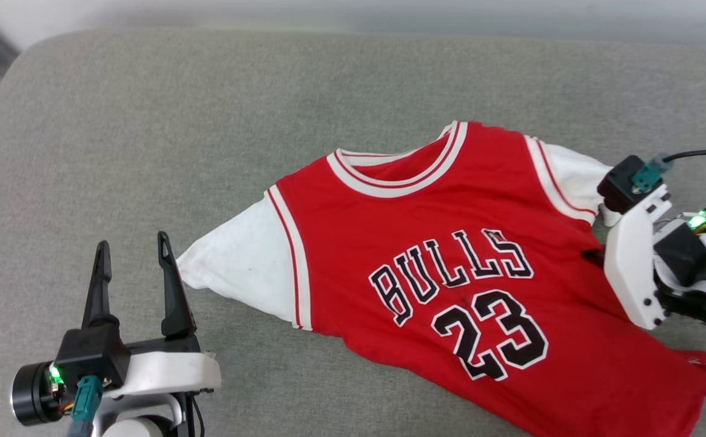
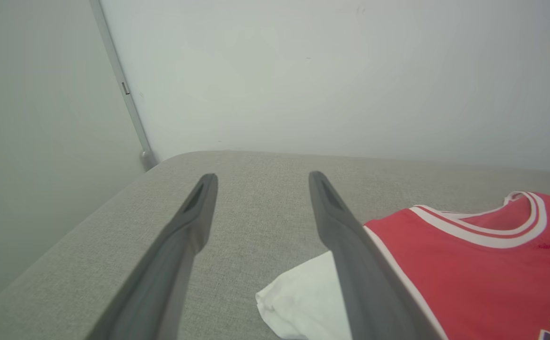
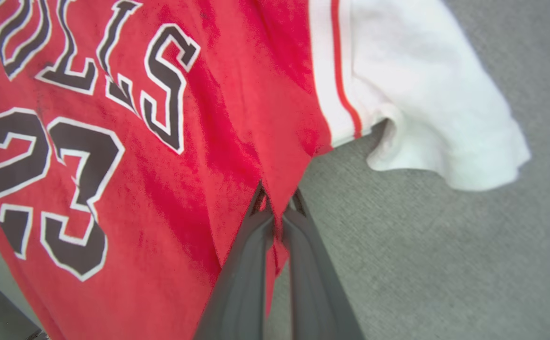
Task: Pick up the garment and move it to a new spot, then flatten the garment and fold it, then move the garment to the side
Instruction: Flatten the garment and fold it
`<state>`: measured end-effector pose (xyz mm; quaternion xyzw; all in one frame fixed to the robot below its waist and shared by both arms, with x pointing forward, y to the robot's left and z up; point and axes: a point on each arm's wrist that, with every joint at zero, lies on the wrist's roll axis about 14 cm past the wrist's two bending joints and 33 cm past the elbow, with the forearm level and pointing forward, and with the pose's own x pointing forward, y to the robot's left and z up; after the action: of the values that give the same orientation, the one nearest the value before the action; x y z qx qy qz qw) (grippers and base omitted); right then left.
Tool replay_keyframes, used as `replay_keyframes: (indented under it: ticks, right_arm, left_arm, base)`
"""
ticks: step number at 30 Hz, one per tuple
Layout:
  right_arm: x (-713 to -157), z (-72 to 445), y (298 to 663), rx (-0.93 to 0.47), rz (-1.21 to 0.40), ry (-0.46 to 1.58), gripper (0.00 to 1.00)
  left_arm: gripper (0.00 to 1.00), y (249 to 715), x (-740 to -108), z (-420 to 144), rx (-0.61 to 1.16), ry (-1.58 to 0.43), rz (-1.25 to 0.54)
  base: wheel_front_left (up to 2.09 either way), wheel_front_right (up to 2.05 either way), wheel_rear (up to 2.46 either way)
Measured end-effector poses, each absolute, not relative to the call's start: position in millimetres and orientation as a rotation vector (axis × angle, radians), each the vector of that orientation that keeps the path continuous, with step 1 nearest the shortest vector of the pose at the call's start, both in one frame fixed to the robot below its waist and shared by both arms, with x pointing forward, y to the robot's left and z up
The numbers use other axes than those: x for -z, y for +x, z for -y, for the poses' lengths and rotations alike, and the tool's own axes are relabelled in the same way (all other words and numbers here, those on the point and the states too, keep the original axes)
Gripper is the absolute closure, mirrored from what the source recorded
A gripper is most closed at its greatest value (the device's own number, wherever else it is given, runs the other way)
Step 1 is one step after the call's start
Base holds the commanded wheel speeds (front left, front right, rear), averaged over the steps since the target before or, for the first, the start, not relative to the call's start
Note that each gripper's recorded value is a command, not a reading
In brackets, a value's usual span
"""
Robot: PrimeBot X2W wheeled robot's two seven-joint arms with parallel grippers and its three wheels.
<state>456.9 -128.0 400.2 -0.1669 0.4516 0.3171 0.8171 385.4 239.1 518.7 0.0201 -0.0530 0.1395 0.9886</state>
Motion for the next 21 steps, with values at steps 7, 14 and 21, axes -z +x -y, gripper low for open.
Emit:
replay_keyframes:
  ticks: [7, 14, 21]
  right_arm:
    - [-427.7, 148.9, 419.2, -0.713, -0.888, -0.368, 1.0]
    - [-389.8, 162.3, 337.4, -0.745, -1.06, -0.261, 1.0]
    - [-369.5, 163.1, 313.9, -0.691, -1.082, -0.166, 0.0]
  left_arm:
    - [0.0, 378.2, -520.8, -229.3, -0.252, 0.024, 0.118]
    - [0.0, 377.8, -519.8, -219.7, -0.228, 0.009, 0.121]
    - [0.0, 375.4, -514.7, -218.1, -0.224, 0.009, 0.107]
  base:
    - [0.0, 0.0, 0.0]
    - [0.0, 0.0, 0.0]
    - [0.0, 0.0, 0.0]
